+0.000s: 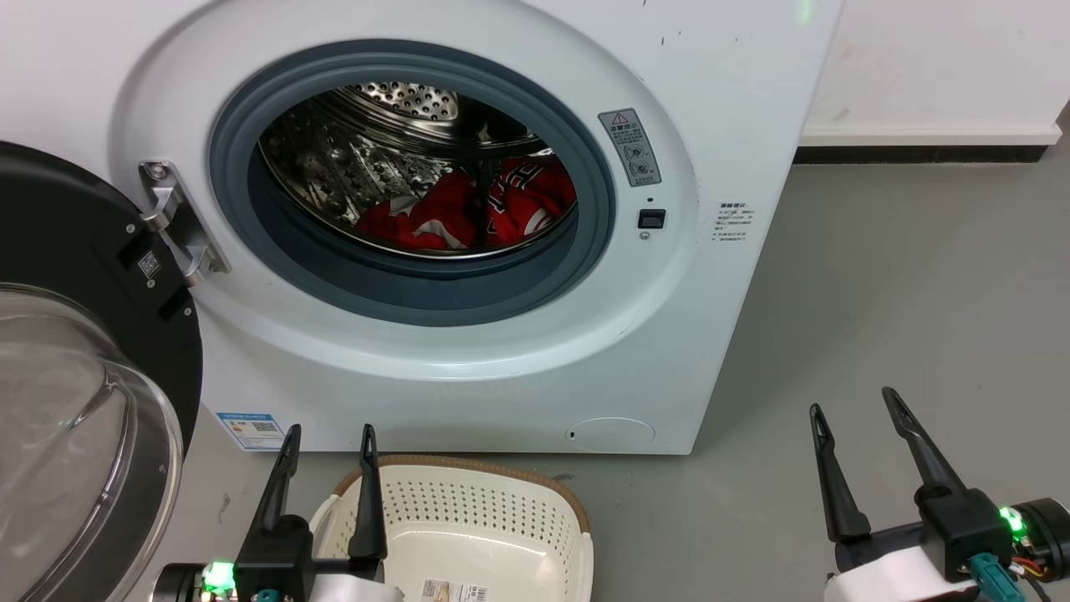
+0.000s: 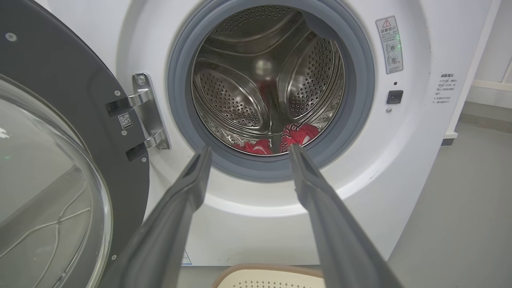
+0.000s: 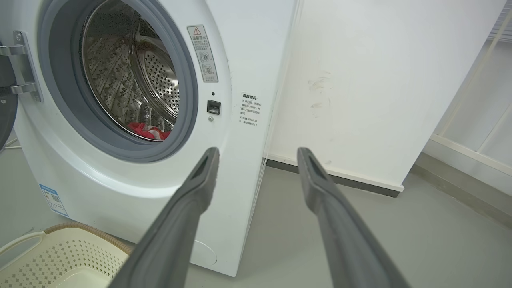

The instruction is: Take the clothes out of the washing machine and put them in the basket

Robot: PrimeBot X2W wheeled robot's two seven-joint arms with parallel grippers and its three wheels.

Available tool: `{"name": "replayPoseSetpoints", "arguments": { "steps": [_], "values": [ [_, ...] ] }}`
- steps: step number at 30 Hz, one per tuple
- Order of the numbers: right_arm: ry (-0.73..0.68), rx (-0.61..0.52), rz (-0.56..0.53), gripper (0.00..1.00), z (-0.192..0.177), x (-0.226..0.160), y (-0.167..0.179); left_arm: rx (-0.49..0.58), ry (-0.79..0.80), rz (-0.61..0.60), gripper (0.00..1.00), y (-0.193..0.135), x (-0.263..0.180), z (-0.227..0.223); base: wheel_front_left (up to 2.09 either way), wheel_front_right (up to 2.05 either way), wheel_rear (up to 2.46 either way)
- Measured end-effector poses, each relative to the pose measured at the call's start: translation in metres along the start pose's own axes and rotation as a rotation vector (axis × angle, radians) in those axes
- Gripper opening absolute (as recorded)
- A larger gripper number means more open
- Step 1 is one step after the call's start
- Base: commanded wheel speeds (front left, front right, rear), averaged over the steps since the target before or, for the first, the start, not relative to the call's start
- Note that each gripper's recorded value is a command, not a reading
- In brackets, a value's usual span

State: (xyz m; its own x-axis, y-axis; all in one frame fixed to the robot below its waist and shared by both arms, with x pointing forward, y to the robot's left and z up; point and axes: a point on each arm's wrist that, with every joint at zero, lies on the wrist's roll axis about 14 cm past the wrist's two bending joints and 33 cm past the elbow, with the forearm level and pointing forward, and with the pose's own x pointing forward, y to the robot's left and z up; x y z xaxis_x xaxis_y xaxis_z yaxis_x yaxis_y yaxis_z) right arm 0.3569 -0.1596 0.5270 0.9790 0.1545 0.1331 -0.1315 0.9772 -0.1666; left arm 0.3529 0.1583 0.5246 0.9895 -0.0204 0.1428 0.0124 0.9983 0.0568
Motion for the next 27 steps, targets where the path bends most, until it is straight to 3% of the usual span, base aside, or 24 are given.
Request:
{"name": "replayPoseSetpoints", "arguments": {
  "steps": [13, 19, 27],
  "values": [
    [0.000, -0.003, -0.004, 1.00, 0.000, -0.001, -0.001, -0.009, 0.010, -0.019, 1.00, -0.004, -0.001, -0.003, 0.00, 0.00, 0.00],
    [0.078, 0.025, -0.081, 1.00, -0.025, -0.008, -0.025, -0.010, 0.047, -0.077, 1.00, -0.015, 0.005, -0.016, 0.00, 0.00, 0.00],
    [0.091, 0.073, -0.145, 1.00, -0.036, 0.012, -0.046, 0.086, 0.039, -0.235, 1.00, -0.025, 0.065, -0.033, 0.00, 0.00, 0.00]
  ]
}}
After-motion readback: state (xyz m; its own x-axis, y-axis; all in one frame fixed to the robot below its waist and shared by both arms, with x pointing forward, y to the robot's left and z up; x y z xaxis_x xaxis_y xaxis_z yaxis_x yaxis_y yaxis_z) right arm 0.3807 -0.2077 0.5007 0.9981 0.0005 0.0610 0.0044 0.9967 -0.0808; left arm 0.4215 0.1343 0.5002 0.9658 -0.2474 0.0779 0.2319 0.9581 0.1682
